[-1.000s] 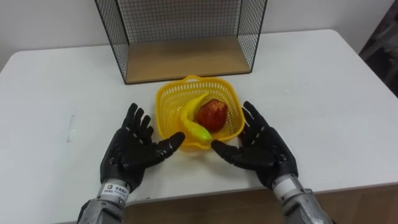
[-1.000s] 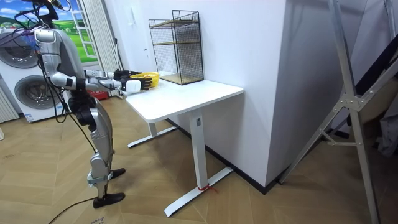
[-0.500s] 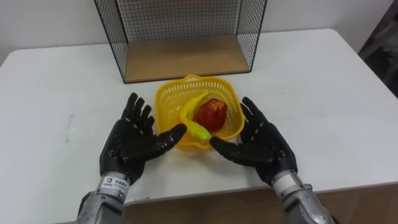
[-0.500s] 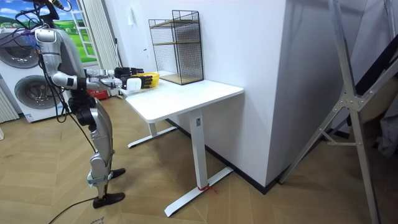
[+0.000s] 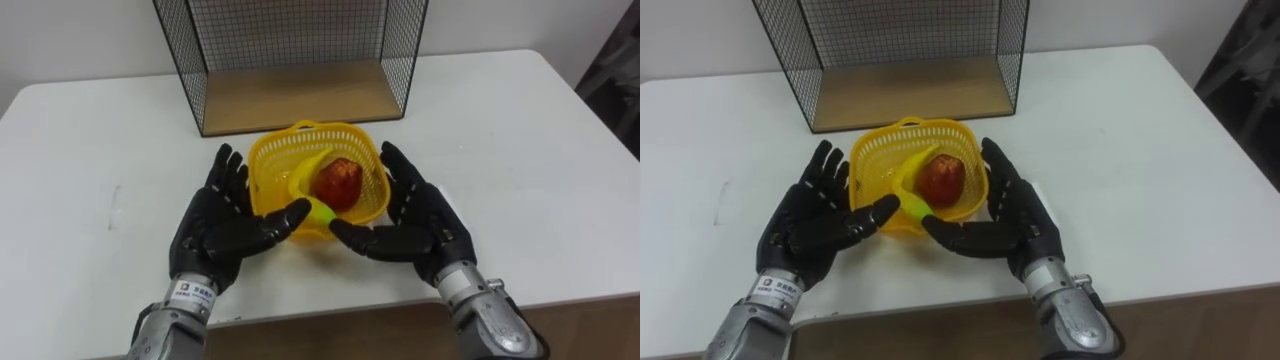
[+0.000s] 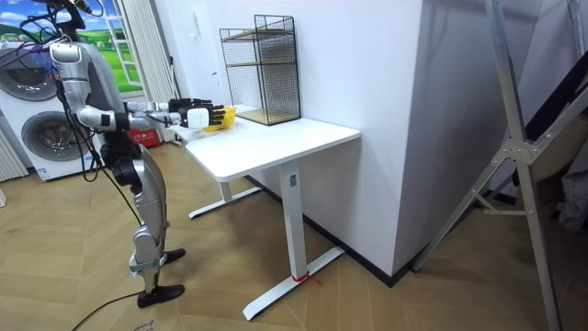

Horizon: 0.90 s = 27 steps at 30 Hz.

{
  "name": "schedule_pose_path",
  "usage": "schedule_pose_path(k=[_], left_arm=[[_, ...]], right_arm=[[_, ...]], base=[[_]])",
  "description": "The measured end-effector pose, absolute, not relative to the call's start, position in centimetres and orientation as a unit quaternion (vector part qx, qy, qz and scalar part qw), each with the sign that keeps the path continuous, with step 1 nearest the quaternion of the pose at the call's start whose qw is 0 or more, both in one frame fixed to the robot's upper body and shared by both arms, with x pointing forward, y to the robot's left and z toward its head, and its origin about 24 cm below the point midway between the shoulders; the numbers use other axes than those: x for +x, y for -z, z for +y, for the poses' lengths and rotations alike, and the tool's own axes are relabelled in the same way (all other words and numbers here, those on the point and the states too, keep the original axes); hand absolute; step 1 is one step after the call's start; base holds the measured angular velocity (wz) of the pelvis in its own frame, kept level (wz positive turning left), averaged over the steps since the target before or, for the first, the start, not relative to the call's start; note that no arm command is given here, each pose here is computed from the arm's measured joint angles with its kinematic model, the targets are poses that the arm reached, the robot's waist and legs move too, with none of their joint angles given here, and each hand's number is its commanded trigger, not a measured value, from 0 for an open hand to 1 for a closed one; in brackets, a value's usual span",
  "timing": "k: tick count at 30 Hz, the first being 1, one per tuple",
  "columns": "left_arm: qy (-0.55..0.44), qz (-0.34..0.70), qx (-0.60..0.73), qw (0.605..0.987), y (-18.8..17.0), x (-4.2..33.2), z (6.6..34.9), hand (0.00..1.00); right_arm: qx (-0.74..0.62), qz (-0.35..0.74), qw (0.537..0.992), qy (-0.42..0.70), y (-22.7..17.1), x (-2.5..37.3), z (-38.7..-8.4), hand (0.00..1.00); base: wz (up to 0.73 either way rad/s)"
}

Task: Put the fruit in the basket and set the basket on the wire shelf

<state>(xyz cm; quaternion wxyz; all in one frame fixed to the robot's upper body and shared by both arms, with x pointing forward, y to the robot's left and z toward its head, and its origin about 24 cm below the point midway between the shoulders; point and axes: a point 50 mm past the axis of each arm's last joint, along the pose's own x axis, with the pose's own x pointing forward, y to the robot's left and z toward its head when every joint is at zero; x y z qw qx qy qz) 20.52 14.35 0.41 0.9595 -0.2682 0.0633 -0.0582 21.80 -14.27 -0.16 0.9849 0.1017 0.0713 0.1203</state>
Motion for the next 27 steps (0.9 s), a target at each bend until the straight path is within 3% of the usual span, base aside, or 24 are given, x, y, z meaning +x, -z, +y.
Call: schedule_pose_path(k=[27], left_arm=[[0.066,0.067,-0.264,0.96,-0.21,20.4,14.0,0.0]], right_arm=[[0.102,0.071,0.984,-0.123,0.17,21.97,-14.07,0.0]], base=[[0.0]])
